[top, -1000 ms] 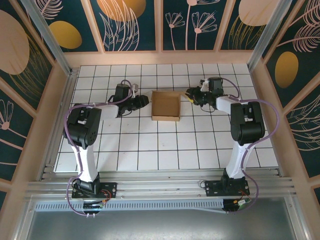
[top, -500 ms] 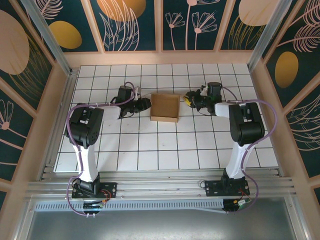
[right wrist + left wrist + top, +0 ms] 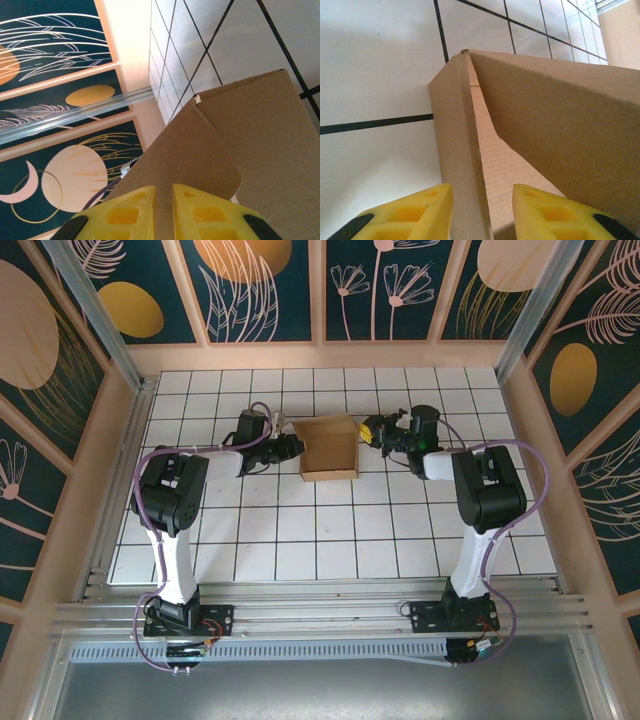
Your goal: Fold the paper box
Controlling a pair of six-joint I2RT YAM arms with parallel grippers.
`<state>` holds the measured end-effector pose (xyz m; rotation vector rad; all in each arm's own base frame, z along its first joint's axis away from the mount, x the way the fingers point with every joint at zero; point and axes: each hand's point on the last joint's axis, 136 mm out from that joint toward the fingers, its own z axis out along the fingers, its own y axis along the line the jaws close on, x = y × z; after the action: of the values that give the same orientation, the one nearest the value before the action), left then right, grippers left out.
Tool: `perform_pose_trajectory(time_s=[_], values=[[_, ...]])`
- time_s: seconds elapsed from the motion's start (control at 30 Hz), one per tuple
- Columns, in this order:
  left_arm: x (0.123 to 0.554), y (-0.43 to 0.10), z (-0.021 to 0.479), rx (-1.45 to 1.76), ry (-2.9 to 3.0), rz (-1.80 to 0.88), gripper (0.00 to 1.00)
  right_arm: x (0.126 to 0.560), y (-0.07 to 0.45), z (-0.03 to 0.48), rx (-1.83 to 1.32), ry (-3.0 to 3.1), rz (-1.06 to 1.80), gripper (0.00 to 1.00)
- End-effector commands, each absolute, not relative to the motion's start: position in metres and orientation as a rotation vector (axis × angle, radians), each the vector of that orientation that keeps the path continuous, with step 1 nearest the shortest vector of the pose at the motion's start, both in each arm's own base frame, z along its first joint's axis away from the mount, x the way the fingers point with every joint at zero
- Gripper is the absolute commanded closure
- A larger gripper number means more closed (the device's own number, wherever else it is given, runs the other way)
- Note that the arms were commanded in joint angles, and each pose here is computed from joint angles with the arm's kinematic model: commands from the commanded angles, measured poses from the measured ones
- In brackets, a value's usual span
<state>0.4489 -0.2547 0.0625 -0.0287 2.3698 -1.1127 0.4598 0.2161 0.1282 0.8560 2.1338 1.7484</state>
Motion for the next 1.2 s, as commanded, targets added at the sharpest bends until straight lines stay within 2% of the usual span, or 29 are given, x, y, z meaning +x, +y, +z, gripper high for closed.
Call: perform_pose_trajectory(time_s=[0.0, 0.07, 0.13, 0.37, 0.53, 0.73, 0.9, 1.17], values=[[0.452, -0.263, 0.070, 0.026, 2.345, -1.126, 0.64, 0.460, 0.227, 0.117, 0.823, 2.239, 1.700, 0.85], [0.453, -0.264, 0.071, 0.027, 2.345, -1.122, 0.64, 0.462, 0.227, 0.111, 0.802, 2.274, 1.645, 0.88], [0.454, -0.263, 0.072, 0.028, 2.345, -1.110, 0.64, 0.463, 0.226, 0.101, 0.770, 2.350, 1.537, 1.00], [0.457, -0.263, 0.075, 0.038, 2.346, -1.094, 0.64, 0.466, 0.222, 0.091, 0.651, 2.473, 1.309, 1.00], [0.458, -0.264, 0.078, 0.046, 2.342, -1.089, 0.64, 0.476, 0.211, 0.096, 0.451, 2.495, 1.045, 1.00], [0.459, -0.265, 0.076, 0.048, 2.350, -1.079, 0.64, 0.475, 0.238, 0.100, 0.379, 2.508, 1.165, 1.00], [0.459, -0.267, 0.075, 0.053, 2.353, -1.078, 0.64, 0.470, 0.246, 0.101, 0.596, 2.480, 1.333, 1.00], [0.461, -0.268, 0.077, 0.061, 2.349, -1.075, 0.64, 0.471, 0.252, 0.116, 0.826, 2.413, 1.513, 0.93]])
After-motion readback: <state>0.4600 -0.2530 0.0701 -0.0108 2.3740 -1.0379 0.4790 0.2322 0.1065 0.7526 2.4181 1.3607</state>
